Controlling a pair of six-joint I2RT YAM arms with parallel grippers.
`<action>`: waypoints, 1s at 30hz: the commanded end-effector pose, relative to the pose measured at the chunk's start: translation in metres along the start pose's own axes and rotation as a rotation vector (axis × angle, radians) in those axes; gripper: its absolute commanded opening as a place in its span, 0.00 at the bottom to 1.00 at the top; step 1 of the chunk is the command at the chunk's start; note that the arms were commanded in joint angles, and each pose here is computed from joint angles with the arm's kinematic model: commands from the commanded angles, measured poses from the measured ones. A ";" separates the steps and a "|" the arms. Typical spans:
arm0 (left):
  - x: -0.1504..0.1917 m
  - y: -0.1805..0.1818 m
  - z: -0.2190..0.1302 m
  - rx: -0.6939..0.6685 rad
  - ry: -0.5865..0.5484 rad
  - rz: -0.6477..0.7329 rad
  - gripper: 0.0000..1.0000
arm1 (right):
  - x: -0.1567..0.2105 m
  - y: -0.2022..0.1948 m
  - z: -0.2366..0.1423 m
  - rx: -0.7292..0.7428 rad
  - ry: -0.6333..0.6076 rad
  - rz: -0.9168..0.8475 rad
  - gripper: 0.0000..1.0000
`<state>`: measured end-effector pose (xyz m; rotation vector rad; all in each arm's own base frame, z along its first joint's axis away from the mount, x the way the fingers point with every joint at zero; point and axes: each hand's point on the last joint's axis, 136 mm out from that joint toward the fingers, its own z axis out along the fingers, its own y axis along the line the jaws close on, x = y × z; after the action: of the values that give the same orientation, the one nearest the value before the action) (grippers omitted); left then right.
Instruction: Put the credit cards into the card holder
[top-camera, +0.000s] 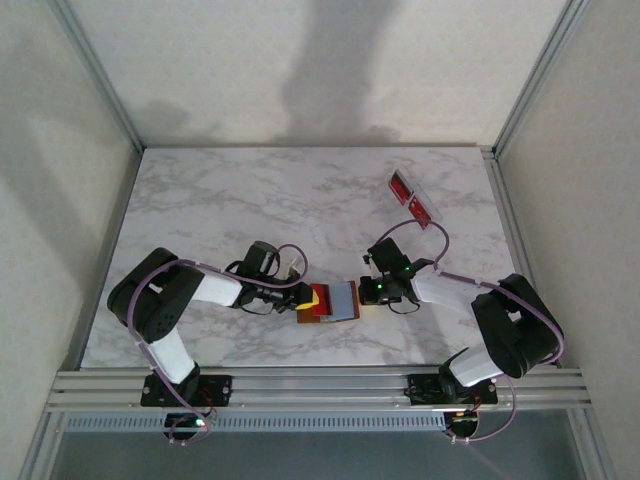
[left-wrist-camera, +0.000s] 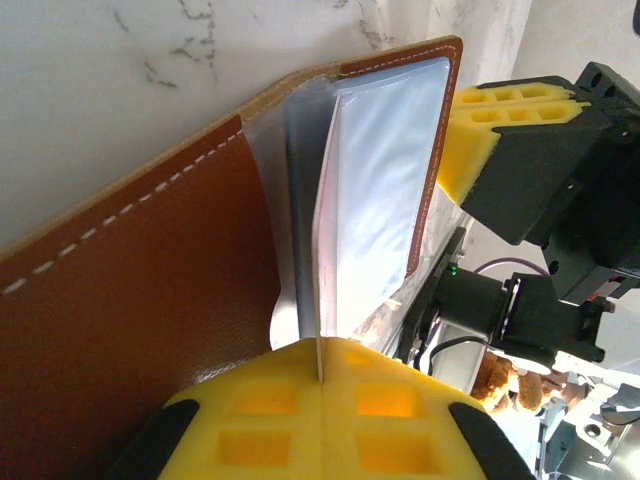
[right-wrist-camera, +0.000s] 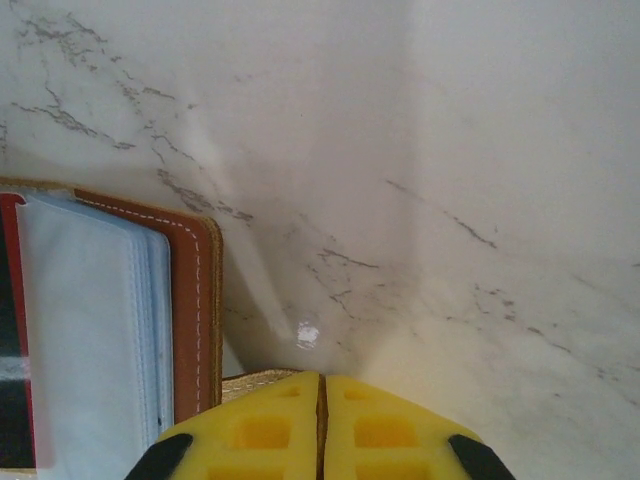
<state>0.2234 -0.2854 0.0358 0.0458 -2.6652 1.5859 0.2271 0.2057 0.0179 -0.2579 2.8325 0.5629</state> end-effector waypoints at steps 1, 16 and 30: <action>0.014 0.013 0.001 -0.030 0.032 -0.014 0.00 | 0.007 -0.006 0.004 0.028 0.009 0.015 0.00; 0.015 0.008 0.004 0.005 0.036 -0.021 0.00 | 0.007 0.001 0.006 -0.009 0.013 0.025 0.00; 0.011 -0.003 0.020 0.021 0.033 -0.010 0.00 | 0.019 0.016 0.003 -0.075 0.027 0.047 0.00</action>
<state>0.2092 -0.2966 0.0331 0.0253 -2.6139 1.6061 0.2209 0.2136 0.0180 -0.2081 2.8281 0.6362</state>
